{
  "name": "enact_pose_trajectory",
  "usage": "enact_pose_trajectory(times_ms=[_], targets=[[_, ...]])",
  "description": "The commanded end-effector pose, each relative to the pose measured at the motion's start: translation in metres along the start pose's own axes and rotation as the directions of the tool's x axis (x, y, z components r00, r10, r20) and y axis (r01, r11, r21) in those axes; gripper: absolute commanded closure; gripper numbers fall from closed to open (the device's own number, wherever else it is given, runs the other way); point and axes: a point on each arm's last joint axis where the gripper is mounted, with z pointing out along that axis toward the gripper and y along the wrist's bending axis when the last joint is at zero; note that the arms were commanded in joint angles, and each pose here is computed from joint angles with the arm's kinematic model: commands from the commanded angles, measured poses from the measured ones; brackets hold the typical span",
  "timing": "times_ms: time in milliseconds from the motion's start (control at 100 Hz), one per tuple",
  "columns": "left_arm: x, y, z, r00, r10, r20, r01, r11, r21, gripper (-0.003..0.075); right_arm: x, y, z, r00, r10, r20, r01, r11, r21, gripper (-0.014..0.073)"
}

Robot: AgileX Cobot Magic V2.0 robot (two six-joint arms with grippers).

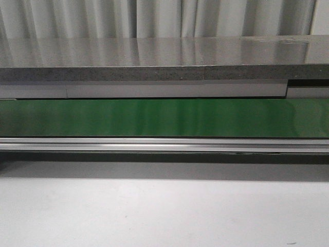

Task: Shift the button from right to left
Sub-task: 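Lower the push-button into the blue tray and open the left gripper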

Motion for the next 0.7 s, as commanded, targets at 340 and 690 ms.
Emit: enact_pose_trajectory(times_ms=[340, 690], targets=[[0.024, -0.027, -0.063, 0.967, -0.055, 0.248, 0.057, 0.998, -0.004, 0.0741, -0.016, -0.001, -0.001, 0.995, -0.005, 0.102, 0.004, 1.000, 0.010, 0.0661], [0.053, -0.042, -0.104, 0.920, -0.039, 0.390, 0.060, 0.997, -0.041, 0.0741, -0.016, -0.001, -0.001, 0.995, -0.005, 0.102, 0.004, 1.000, 0.010, 0.0661]])
